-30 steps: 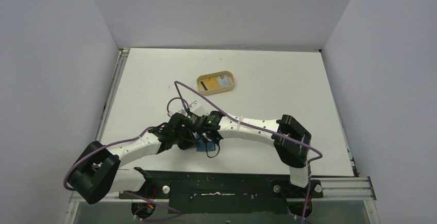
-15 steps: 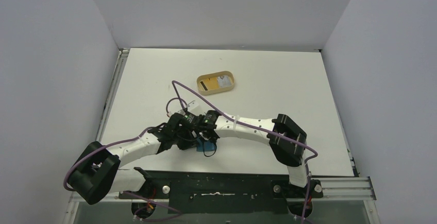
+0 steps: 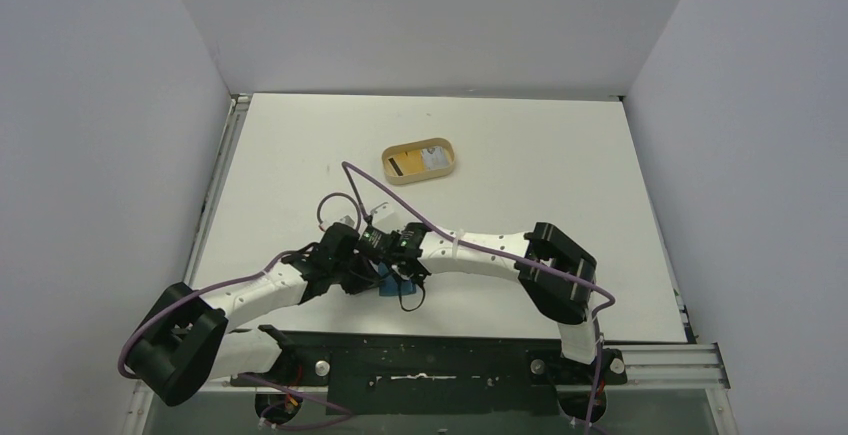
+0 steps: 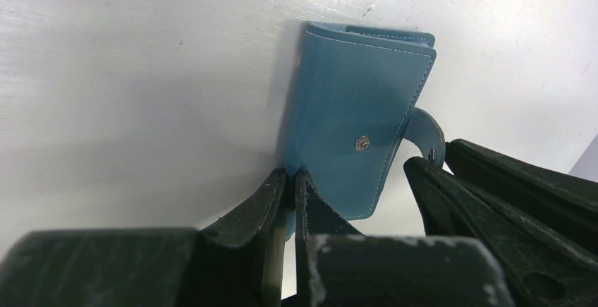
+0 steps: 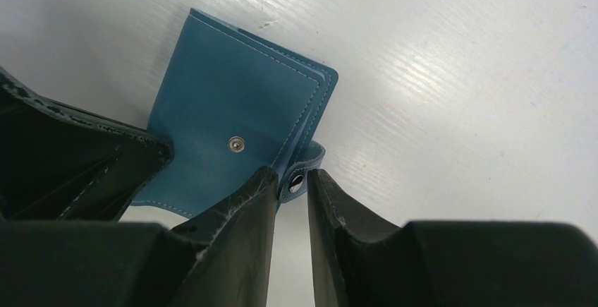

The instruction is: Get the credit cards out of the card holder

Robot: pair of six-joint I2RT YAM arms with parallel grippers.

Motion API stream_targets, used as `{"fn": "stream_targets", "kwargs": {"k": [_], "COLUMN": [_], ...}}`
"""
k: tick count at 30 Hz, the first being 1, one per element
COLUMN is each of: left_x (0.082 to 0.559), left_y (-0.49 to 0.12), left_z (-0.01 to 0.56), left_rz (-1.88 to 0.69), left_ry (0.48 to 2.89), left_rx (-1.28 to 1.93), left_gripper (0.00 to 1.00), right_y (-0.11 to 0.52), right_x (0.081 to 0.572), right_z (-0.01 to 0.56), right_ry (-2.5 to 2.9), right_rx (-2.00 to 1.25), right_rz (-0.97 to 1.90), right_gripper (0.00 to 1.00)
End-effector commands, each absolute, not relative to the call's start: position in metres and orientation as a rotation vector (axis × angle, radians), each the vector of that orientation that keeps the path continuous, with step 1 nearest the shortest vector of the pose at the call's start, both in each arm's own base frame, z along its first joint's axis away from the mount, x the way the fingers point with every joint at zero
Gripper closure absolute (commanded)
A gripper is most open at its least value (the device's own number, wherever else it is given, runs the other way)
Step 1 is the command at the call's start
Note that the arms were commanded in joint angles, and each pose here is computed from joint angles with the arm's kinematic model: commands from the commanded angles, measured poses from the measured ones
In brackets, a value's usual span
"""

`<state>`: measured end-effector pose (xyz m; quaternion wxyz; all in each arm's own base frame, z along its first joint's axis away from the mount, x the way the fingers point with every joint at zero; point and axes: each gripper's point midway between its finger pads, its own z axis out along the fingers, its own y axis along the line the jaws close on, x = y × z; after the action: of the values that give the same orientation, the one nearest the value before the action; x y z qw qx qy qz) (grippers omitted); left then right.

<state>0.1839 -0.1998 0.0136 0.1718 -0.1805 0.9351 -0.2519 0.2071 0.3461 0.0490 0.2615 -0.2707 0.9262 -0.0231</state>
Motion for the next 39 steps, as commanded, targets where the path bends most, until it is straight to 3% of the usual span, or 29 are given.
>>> {"fn": "stream_targets", "kwargs": {"k": [1,33,39], "left_x": [0.176,0.177,0.176], "left_y": [-0.188,-0.189,-0.19], "left_z": [0.003,0.004,0.004], "left_rz": [-0.644,-0.648,-0.65], "left_ry": [2.681,2.689,2.692], "left_rx": [-0.524,-0.513,-0.513], "left_gripper": [1.0,1.0,1.0], "right_y": [0.344,0.345,0.345], "right_x": [0.216,0.221,0.22], "right_z": [0.065,0.079,0.081], "right_ry": [2.462,2.426,2.425], "right_rx": [-0.647,-0.624,-0.621], "right_rz": [-0.046,-0.018,-0.014], "right_gripper": [0.76,0.82,0.79]}}
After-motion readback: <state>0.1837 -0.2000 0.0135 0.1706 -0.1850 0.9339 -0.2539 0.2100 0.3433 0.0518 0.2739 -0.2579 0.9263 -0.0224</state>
